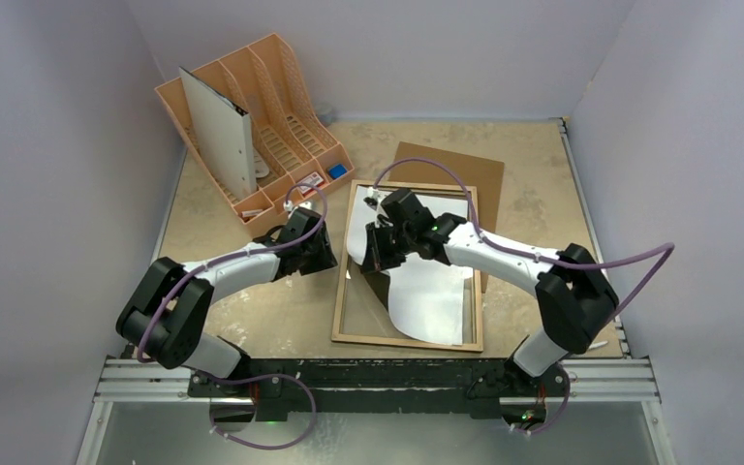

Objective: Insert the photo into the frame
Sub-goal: Turn over the photo from the photo frame.

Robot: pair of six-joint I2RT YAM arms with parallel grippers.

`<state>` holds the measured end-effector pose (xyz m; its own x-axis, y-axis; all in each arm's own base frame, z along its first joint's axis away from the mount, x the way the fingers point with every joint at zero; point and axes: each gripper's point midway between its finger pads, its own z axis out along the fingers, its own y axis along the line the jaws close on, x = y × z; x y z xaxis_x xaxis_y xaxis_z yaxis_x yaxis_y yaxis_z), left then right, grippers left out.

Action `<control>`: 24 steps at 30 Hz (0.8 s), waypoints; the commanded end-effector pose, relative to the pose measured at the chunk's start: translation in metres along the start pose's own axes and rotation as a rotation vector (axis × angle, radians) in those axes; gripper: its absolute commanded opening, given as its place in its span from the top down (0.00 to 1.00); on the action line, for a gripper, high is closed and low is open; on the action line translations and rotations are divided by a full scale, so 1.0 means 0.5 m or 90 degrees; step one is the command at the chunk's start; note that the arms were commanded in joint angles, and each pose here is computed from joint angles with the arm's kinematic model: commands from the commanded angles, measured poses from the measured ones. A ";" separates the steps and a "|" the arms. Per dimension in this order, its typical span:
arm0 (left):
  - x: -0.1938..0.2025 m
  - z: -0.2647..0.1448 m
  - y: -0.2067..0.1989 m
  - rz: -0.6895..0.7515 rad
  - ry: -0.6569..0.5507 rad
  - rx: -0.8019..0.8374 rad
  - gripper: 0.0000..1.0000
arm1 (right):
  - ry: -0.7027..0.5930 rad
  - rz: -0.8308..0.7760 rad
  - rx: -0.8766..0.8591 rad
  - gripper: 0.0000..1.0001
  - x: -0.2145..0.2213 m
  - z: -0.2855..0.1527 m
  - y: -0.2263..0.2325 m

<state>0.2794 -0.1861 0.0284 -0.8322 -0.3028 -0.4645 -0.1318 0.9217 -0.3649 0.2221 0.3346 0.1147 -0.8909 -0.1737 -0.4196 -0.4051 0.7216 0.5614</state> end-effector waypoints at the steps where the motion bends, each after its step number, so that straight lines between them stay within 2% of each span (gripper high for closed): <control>1: -0.038 -0.015 -0.007 -0.008 -0.041 0.001 0.59 | -0.016 -0.010 0.041 1.00 -0.010 0.009 -0.028; 9: -0.039 -0.015 -0.005 -0.009 -0.042 -0.001 0.59 | 0.005 -0.043 0.131 1.00 0.006 0.012 -0.090; 18: -0.043 -0.016 -0.005 -0.008 -0.044 -0.004 0.58 | 0.027 -0.063 0.115 1.00 0.022 0.017 -0.080; 21: -0.043 -0.016 -0.004 -0.008 -0.044 -0.006 0.58 | 0.023 -0.060 0.103 0.91 0.023 0.018 -0.072; 24: -0.046 -0.018 -0.006 -0.008 -0.046 -0.005 0.58 | 0.001 -0.052 0.084 0.74 0.009 0.014 -0.055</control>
<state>0.2801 -0.1777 0.0272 -0.8255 -0.3083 -0.4727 -0.1530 0.9285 -0.3385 0.2280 0.3124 0.0810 -0.8693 -0.2516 -0.4256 -0.4325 0.8039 0.4082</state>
